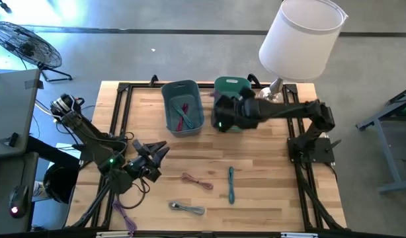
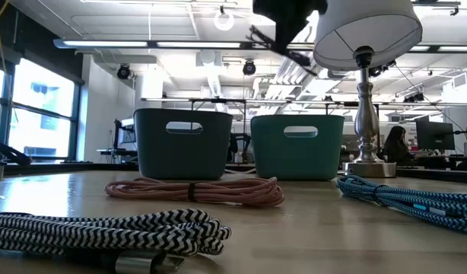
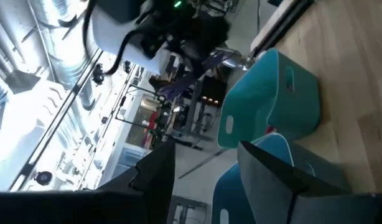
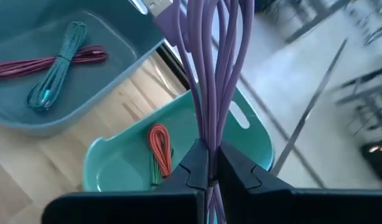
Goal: Pick & Place USB Port
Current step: Put the right violet charger cable into the green bin, then put the violet charger cable into the green bin
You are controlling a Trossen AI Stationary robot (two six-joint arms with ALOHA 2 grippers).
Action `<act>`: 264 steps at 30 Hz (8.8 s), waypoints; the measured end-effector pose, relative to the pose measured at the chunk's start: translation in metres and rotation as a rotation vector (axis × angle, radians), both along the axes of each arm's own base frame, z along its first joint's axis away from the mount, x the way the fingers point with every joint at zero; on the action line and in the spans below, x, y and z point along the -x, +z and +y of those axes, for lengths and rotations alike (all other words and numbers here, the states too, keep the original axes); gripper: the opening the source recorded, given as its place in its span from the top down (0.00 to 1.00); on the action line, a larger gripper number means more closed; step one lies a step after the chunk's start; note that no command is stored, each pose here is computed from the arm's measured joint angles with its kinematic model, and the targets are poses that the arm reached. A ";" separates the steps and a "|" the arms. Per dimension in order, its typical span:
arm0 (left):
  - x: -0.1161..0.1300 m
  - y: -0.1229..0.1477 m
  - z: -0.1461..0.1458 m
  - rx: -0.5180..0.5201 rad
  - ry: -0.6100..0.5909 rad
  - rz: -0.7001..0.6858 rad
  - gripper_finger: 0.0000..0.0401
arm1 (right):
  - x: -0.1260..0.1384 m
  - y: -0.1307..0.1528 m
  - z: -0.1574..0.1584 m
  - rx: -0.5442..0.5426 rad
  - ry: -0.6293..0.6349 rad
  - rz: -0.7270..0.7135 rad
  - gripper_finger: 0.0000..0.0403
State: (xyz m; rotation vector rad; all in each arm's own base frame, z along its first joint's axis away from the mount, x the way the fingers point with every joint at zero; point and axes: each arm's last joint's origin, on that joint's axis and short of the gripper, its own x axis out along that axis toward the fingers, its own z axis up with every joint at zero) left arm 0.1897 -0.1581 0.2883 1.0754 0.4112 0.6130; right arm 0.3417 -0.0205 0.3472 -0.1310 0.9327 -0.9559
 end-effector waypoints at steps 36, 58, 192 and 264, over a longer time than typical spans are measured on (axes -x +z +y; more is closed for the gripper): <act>0.011 -0.034 0.010 0.098 -0.125 0.148 0.58 | 0.018 -0.092 -0.114 -0.391 -0.151 -0.006 0.61; 0.058 0.035 -0.005 0.768 -0.457 0.625 0.58 | -0.022 -0.013 -0.004 -0.565 0.613 -0.056 0.36; -0.019 -0.050 -0.109 0.143 -0.078 0.526 0.98 | 0.020 -0.001 0.224 -0.242 1.144 -0.106 0.36; -0.129 0.055 0.083 0.367 -0.956 -0.105 0.98 | 0.038 0.015 0.236 0.545 0.782 -0.019 0.36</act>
